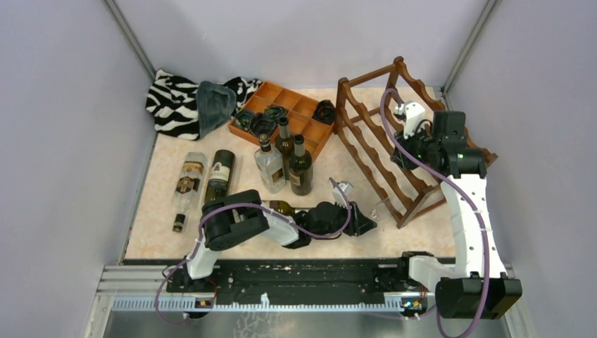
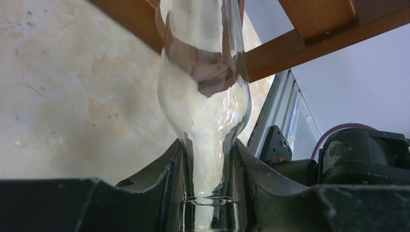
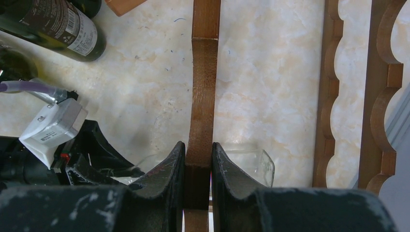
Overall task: Put the wine bottle on the wine rack
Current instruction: Place the wine bottle in the wine rack.
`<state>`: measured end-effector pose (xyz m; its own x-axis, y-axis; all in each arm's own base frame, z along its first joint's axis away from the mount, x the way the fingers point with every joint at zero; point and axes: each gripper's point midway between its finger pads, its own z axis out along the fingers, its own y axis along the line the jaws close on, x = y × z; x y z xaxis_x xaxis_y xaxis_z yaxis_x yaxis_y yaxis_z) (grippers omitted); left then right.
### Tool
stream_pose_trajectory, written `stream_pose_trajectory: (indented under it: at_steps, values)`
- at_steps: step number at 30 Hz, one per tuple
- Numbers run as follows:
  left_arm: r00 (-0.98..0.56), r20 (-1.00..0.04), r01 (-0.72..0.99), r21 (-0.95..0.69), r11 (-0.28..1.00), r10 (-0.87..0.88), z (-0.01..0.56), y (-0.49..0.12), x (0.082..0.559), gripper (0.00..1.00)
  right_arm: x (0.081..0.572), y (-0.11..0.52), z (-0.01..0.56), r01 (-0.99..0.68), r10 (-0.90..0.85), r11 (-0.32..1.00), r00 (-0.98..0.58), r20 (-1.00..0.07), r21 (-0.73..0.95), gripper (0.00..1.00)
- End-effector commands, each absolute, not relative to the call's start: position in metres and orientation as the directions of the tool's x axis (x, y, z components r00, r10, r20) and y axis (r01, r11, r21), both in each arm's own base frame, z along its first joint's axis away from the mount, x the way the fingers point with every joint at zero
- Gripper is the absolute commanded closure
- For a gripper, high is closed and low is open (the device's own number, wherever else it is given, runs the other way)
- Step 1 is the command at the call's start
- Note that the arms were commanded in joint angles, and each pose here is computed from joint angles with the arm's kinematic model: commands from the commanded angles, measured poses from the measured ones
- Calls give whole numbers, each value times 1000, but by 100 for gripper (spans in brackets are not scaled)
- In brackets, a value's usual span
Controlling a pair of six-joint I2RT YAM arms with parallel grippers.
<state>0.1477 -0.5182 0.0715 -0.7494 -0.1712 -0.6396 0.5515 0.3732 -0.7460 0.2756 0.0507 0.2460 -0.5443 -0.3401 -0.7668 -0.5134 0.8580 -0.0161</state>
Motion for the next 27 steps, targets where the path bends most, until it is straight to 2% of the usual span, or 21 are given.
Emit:
stream_pose_trajectory:
  at_steps: [1, 6, 27]
  values:
    - [-717, -664, 605, -744, 285, -211, 98, -540, 147, 100, 283, 92, 265, -660, -327, 751, -404, -854, 25, 100]
    - [-745, -638, 598, -768, 232, -193, 88, -545, 147, 100, 285, 93, 264, -653, -327, 757, -408, -852, 22, 100]
    - [-770, -630, 593, -765, 252, -101, 51, -556, 182, 100, 285, 97, 264, -651, -315, 759, -406, -858, 29, 100]
